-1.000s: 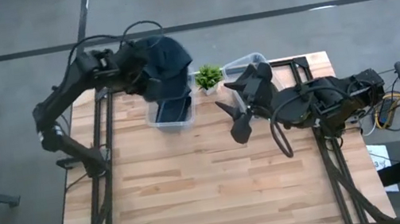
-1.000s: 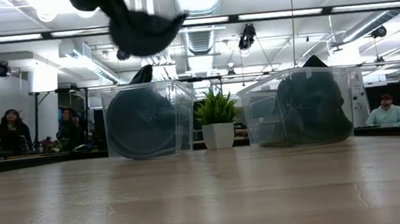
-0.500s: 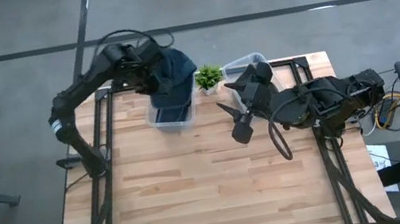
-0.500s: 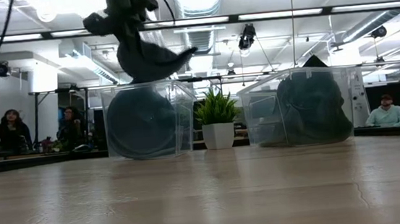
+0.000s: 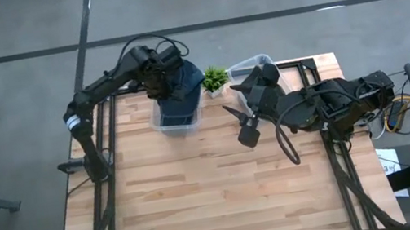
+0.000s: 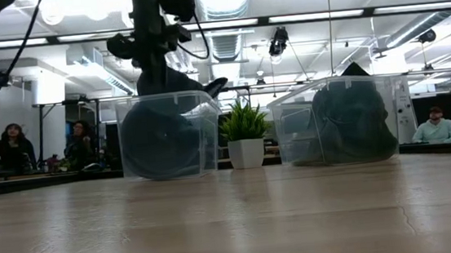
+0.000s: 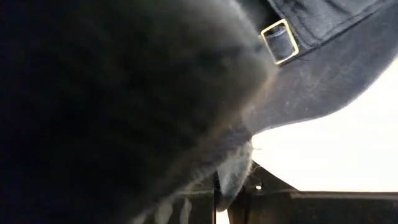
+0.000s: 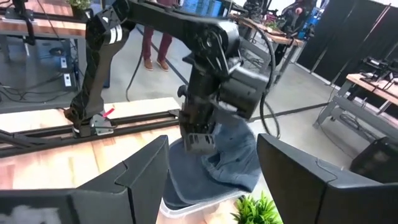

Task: Pick & Place hat
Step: Put the blue cap into the left transparent bin

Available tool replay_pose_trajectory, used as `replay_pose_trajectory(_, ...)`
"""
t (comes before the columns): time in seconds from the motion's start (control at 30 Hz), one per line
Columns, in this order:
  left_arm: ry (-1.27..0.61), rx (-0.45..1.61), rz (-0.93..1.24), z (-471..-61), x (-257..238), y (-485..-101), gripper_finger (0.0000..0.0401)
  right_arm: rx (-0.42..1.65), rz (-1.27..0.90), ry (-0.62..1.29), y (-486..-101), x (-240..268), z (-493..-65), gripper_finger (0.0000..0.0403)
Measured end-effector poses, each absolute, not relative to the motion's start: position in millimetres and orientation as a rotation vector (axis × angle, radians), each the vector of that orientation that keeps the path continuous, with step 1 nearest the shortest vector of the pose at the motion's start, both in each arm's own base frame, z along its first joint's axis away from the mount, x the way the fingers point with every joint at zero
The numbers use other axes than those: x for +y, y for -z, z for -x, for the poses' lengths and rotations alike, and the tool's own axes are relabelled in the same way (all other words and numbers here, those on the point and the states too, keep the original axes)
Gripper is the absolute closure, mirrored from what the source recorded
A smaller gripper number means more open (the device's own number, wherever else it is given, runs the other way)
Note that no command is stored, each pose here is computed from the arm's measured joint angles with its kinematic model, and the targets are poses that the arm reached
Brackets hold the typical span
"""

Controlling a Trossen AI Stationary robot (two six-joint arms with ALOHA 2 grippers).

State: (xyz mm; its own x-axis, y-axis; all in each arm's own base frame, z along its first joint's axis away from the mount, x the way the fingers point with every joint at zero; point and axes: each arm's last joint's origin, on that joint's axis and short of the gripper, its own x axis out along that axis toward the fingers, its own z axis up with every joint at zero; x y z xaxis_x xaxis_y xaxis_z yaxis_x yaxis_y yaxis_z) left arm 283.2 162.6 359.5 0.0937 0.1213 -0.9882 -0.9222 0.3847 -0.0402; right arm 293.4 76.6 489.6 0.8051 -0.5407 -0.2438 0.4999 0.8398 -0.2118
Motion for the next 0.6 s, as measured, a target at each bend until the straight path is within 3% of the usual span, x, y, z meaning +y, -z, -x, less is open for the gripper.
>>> replay_pose_trajectory(0.6, -0.909, 1.386, 0.911, -286.9, 161.1, -319.7, 0.0381, 0.315, 0.167, 0.557, -489.1, 76.2, -293.2, 0.0163)
